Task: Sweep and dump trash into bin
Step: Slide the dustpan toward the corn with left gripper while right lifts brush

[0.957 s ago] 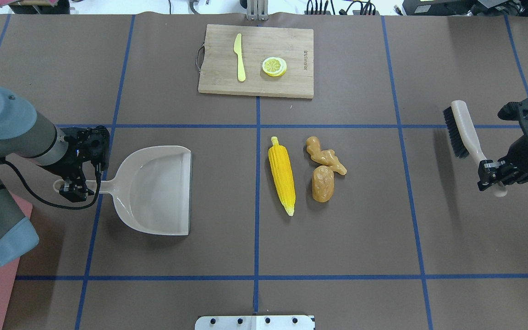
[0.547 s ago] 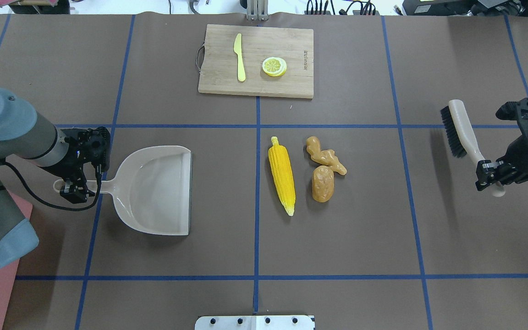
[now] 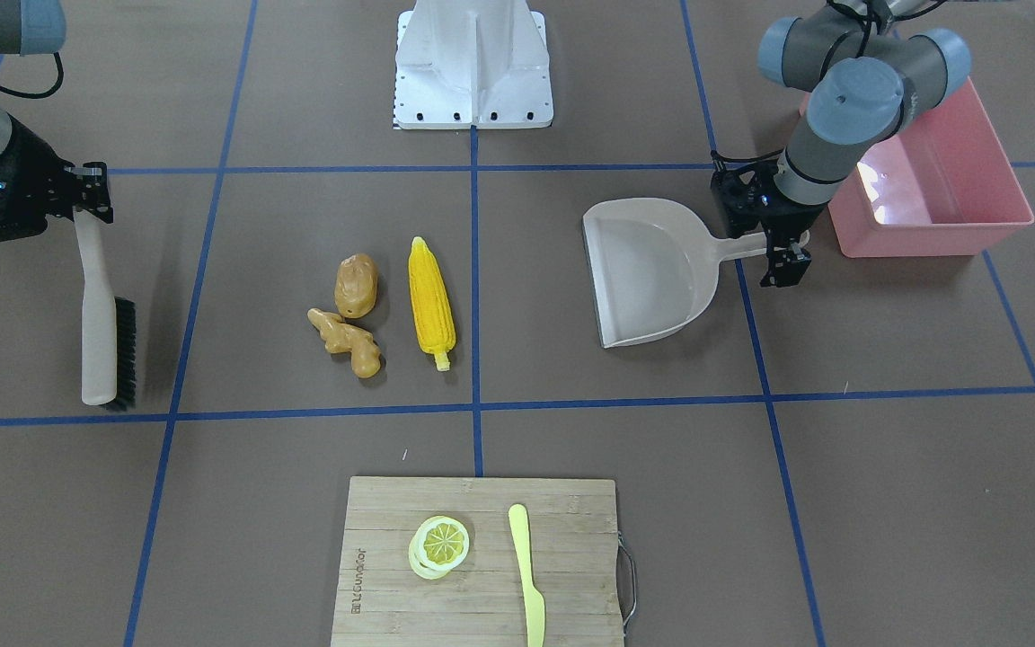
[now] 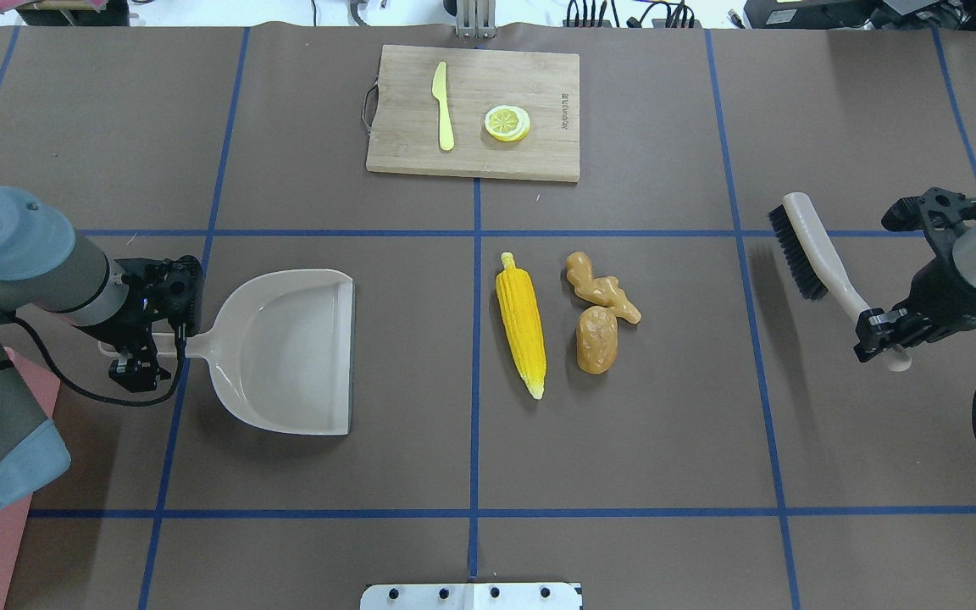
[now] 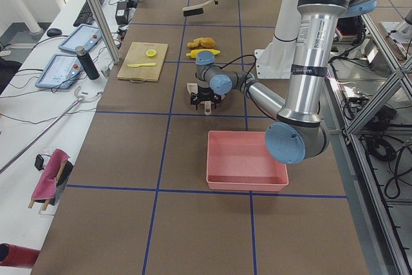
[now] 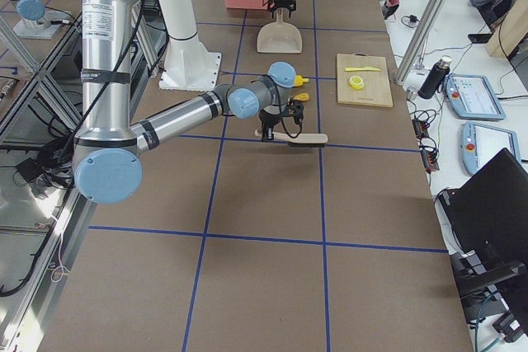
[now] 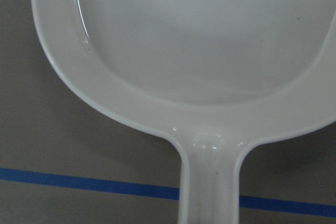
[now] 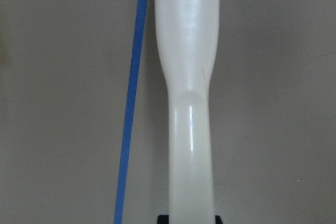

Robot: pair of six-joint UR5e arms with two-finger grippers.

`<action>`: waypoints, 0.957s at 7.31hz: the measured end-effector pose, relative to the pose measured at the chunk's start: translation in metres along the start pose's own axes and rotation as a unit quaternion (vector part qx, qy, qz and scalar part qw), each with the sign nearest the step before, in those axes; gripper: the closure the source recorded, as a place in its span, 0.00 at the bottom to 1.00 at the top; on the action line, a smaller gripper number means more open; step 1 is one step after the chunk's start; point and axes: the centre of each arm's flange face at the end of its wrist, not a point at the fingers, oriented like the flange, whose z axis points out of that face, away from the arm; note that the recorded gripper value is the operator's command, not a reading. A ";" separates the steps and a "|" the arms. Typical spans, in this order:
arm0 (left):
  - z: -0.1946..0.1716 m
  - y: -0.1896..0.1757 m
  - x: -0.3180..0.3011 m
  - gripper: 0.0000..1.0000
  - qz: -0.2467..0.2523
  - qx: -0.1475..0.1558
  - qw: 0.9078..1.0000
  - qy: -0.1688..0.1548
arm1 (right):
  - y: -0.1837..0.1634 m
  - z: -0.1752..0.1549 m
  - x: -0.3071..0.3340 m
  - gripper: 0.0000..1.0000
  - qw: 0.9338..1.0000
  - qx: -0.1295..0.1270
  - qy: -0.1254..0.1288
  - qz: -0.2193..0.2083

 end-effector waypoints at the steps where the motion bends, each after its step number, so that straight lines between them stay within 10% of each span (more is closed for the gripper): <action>1: 0.002 0.001 0.000 0.78 0.002 -0.001 1.000 0.000 | -0.003 -0.010 0.002 1.00 1.000 0.007 -0.010 0.009; 2: 0.003 0.003 0.000 1.00 0.004 0.002 1.000 0.000 | -0.006 -0.015 0.006 1.00 1.000 0.011 -0.013 0.015; 7: -0.026 0.008 0.009 1.00 -0.001 0.009 1.000 0.008 | -0.018 -0.053 -0.001 1.00 0.997 0.025 -0.065 0.026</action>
